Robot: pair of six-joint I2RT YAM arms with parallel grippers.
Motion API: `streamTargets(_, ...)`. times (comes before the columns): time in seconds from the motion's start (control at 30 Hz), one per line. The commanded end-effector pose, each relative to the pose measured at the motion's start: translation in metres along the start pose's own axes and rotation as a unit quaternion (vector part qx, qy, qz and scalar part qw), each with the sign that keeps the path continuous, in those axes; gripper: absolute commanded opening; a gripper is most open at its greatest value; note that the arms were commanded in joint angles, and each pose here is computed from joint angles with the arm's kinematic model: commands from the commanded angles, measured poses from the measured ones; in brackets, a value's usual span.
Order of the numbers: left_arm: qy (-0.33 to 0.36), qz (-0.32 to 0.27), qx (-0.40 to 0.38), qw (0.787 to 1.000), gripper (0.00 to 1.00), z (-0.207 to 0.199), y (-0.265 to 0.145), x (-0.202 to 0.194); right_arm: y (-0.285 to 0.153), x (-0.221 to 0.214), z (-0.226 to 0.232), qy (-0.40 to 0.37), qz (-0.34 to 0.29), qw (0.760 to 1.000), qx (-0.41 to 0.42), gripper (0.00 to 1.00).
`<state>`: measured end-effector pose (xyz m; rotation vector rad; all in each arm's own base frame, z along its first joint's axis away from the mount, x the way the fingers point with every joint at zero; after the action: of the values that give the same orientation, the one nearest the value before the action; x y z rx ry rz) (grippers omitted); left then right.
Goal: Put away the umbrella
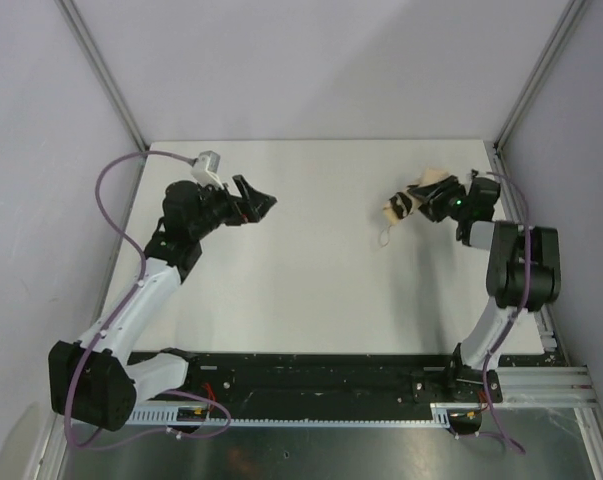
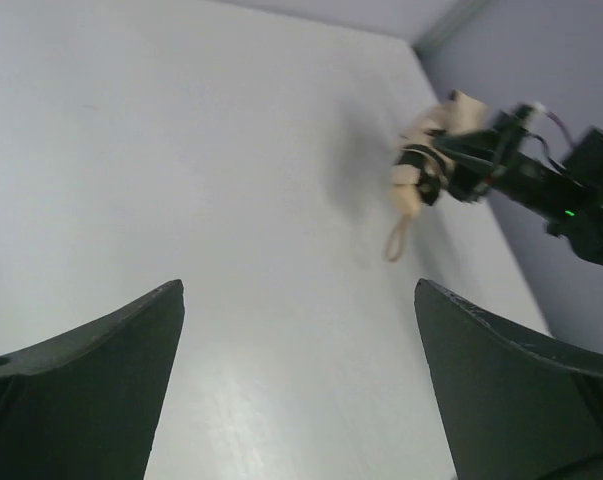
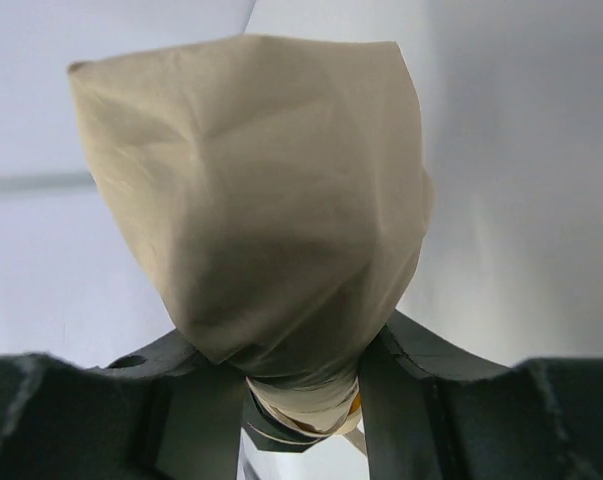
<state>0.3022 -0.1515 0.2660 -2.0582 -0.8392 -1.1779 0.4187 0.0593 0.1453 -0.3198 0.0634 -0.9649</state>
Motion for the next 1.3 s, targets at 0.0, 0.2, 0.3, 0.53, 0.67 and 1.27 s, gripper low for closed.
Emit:
streamTargets(0.0,0.106,-0.001,0.187,0.977,0.99,0.037,-0.026,0.028,0.016,0.087,0.02,-0.008,-0.1,0.994,0.052,0.12)
streamTargets(0.2,0.164,-0.001,0.29,0.943,0.99,0.057,-0.038,0.052,0.038,0.157,0.001,-0.016,-0.147,0.989,0.013,0.19)
streamTargets(0.3,0.159,0.014,0.285,0.945,0.99,0.061,-0.032,0.044,0.052,0.176,-0.011,-0.016,-0.144,0.989,-0.003,0.24)
streamTargets(0.53,0.158,0.011,0.274,0.949,0.99,0.057,-0.033,0.045,0.073,0.202,-0.03,-0.003,-0.159,0.986,-0.046,0.4)
streamTargets(0.67,0.158,0.01,0.271,0.949,0.99,0.056,-0.035,0.044,0.08,0.211,-0.038,0.007,-0.16,0.984,-0.073,0.53)
streamTargets(1.27,0.152,-0.011,0.178,0.972,0.99,0.031,-0.039,0.041,-0.078,0.143,0.0,-0.076,-0.212,0.933,-0.281,0.99)
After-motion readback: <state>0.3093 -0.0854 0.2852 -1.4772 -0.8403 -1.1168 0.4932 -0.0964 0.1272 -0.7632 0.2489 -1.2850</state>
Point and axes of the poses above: each gripper's point midway between its finger pads, its own y axis out along the fingers, its own z axis along the line the jaws close on, x = y × z, the point moved 5 cm from there along -y, back along the fingers, and after that the axes turned 11 degrees about y, right-handed, at the moved point
